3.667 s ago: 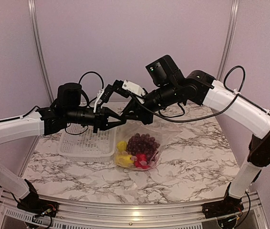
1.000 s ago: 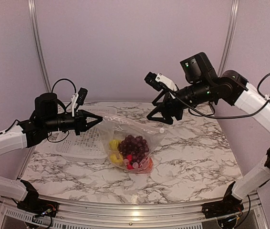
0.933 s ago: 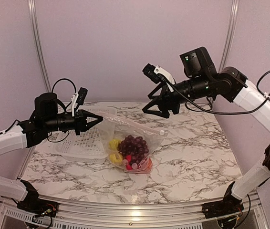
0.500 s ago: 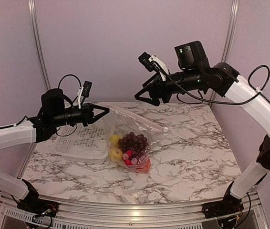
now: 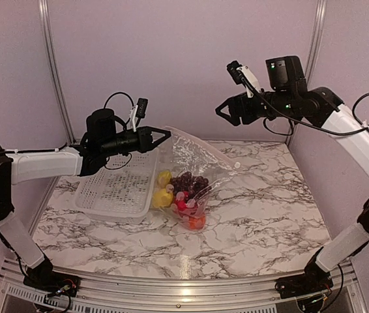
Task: Place the food in the zip-top bag and seal the zipper
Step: Zip the zipper on the zipper food storage bag, then reset both arms
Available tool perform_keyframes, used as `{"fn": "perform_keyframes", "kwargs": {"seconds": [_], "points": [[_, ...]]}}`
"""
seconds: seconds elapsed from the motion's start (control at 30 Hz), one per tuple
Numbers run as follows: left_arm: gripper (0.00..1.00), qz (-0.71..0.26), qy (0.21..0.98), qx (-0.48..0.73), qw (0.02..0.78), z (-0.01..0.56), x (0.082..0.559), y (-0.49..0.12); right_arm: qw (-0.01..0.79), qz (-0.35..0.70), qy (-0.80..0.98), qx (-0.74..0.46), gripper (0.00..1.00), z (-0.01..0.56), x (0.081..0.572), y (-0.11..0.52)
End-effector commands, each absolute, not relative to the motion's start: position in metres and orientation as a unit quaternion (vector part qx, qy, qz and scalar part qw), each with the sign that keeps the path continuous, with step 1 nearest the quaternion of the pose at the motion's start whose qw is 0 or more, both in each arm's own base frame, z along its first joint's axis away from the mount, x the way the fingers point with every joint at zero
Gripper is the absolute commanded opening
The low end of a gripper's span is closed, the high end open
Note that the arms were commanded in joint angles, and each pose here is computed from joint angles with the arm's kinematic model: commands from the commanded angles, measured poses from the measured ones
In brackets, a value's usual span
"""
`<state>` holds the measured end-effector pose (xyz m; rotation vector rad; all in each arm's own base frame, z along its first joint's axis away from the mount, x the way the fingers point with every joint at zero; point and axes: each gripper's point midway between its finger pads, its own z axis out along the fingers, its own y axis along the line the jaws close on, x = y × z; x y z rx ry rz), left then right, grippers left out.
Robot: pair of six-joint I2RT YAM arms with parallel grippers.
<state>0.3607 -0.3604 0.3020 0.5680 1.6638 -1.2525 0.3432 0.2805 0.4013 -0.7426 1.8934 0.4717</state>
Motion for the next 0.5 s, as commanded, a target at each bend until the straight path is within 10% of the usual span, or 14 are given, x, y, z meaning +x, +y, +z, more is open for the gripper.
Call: {"fn": "perform_keyframes", "kwargs": {"seconds": [0.0,0.13,0.23,0.3,0.47], "points": [[0.0,-0.529,0.641,0.235,0.505,0.336,0.361,-0.362,0.512,0.199,0.785,-0.286,0.71,0.405,0.34,0.273],[0.12,-0.527,0.647,0.23,0.501,0.332,0.359,-0.36,0.505,0.213,0.788,-0.281,0.72,0.4,0.337,0.275],[0.48,-0.504,0.66,0.207,0.517,0.335,0.363,-0.349,0.511,0.215,0.795,-0.247,0.75,0.403,0.343,0.271],[0.96,-0.459,0.679,0.184,0.542,0.34,0.371,-0.333,0.528,0.19,0.81,-0.171,0.77,0.408,0.357,0.252],[0.99,-0.384,0.69,0.163,0.592,0.364,0.363,-0.295,0.579,0.126,0.802,-0.076,0.78,0.422,0.367,0.21]]}}
